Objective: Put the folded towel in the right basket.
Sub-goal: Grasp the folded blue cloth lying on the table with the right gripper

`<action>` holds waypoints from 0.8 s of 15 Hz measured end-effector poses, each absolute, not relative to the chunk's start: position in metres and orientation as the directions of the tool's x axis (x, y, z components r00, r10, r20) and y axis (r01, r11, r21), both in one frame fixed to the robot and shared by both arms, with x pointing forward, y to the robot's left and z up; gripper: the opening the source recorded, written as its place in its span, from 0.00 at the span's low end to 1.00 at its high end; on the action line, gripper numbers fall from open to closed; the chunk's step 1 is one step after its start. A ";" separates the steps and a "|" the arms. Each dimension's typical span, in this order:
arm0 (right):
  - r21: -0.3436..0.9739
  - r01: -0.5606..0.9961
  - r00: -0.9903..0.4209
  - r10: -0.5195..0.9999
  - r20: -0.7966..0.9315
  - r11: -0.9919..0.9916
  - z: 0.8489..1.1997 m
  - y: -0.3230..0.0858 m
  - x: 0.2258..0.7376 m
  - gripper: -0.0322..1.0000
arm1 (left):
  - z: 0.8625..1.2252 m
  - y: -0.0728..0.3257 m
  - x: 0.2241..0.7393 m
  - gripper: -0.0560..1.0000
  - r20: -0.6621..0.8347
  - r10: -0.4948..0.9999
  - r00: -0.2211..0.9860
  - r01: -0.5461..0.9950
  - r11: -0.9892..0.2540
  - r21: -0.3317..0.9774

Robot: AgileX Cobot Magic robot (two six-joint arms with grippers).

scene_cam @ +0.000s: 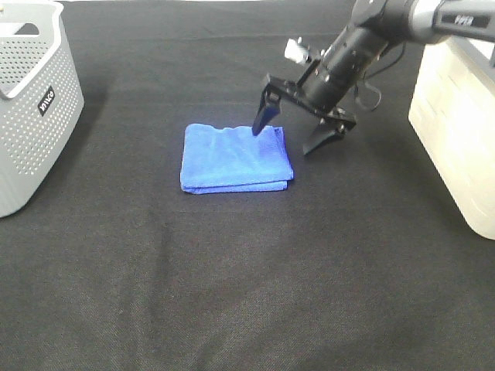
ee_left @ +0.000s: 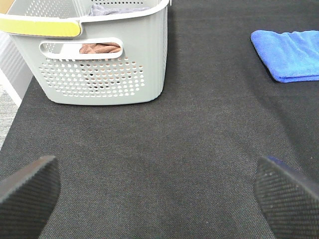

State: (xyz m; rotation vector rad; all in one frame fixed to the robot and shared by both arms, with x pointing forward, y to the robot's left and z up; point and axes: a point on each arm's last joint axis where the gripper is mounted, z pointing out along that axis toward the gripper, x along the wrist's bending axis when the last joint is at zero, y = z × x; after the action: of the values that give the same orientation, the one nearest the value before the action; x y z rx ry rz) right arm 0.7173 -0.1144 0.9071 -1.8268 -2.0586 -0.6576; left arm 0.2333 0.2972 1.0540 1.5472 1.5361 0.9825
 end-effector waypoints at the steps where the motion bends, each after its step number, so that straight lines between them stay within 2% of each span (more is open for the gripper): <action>1: 0.120 0.989 -0.137 0.845 0.517 0.087 0.901 -0.116 0.718 0.96 | 1.054 0.297 0.233 0.99 0.022 1.000 -0.007 0.440 -0.017 0.898; 5: 0.110 0.992 -0.113 0.848 0.518 0.065 0.889 -0.131 0.724 0.96 | 1.054 0.297 0.233 0.99 0.022 1.000 -0.007 0.440 -0.017 0.898; 12: 0.124 0.991 -0.105 0.828 0.550 0.044 0.881 -0.127 0.727 0.94 | 1.054 0.297 0.233 0.99 0.022 1.000 -0.007 0.440 -0.017 0.898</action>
State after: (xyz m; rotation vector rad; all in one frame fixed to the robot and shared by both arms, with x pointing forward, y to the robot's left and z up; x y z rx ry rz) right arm 0.7273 -0.1271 0.8813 -1.8417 -1.9989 -0.6902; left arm 0.2333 0.2972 1.0540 1.5472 1.5361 0.9825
